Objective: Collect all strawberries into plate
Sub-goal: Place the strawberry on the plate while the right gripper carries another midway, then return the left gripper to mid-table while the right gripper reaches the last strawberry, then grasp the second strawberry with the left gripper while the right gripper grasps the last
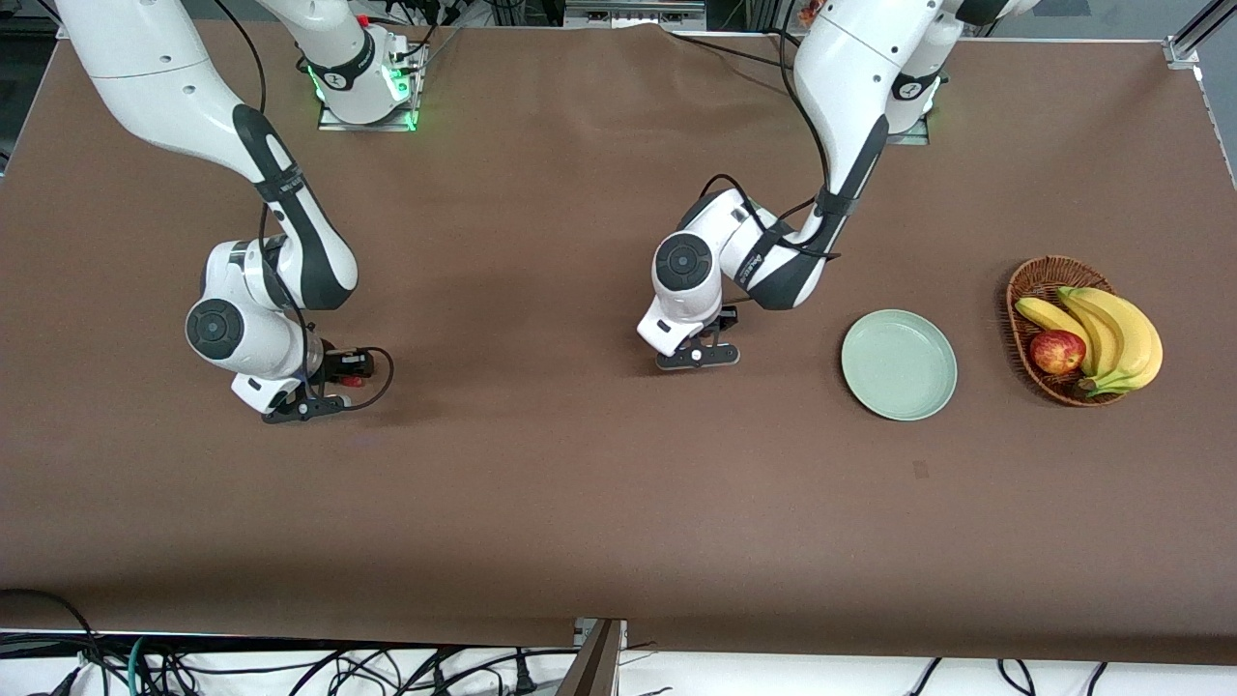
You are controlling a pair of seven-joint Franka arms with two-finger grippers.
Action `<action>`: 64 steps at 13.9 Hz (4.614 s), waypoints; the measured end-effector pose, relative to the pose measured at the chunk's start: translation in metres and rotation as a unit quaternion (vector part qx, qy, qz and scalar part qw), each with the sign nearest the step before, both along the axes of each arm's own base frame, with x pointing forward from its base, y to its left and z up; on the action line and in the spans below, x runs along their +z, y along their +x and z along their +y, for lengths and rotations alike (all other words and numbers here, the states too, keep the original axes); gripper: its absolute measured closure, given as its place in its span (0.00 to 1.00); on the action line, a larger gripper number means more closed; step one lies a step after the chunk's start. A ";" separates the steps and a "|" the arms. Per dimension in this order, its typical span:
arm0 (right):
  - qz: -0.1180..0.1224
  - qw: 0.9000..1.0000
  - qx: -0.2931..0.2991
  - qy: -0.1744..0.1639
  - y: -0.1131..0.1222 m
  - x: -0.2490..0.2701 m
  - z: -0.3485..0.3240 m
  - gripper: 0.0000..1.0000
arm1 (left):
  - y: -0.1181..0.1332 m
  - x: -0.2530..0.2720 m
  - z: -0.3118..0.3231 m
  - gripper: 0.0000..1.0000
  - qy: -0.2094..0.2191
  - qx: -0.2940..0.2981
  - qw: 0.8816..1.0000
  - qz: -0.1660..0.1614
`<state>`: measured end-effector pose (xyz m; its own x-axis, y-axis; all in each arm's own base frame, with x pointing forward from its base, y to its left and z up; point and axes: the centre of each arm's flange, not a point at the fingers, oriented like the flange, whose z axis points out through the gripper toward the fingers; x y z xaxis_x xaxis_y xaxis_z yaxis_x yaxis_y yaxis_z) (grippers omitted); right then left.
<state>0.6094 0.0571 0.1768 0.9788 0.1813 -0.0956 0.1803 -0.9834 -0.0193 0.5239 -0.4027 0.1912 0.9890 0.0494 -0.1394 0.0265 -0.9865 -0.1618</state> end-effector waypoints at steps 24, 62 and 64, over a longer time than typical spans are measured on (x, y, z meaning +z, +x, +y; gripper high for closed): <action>-0.057 0.948 -0.256 0.179 -0.078 0.001 0.501 0.54 | 0.103 0.016 0.294 0.31 -0.121 -0.344 0.919 0.148; 0.027 0.998 -0.039 -0.038 -0.053 0.003 -0.125 0.74 | 0.036 -0.009 0.015 0.69 -0.145 0.031 0.989 -0.030; 0.013 0.999 -0.031 -0.032 -0.041 0.016 -0.105 0.95 | 0.043 -0.004 0.028 0.69 -0.130 0.036 0.991 -0.016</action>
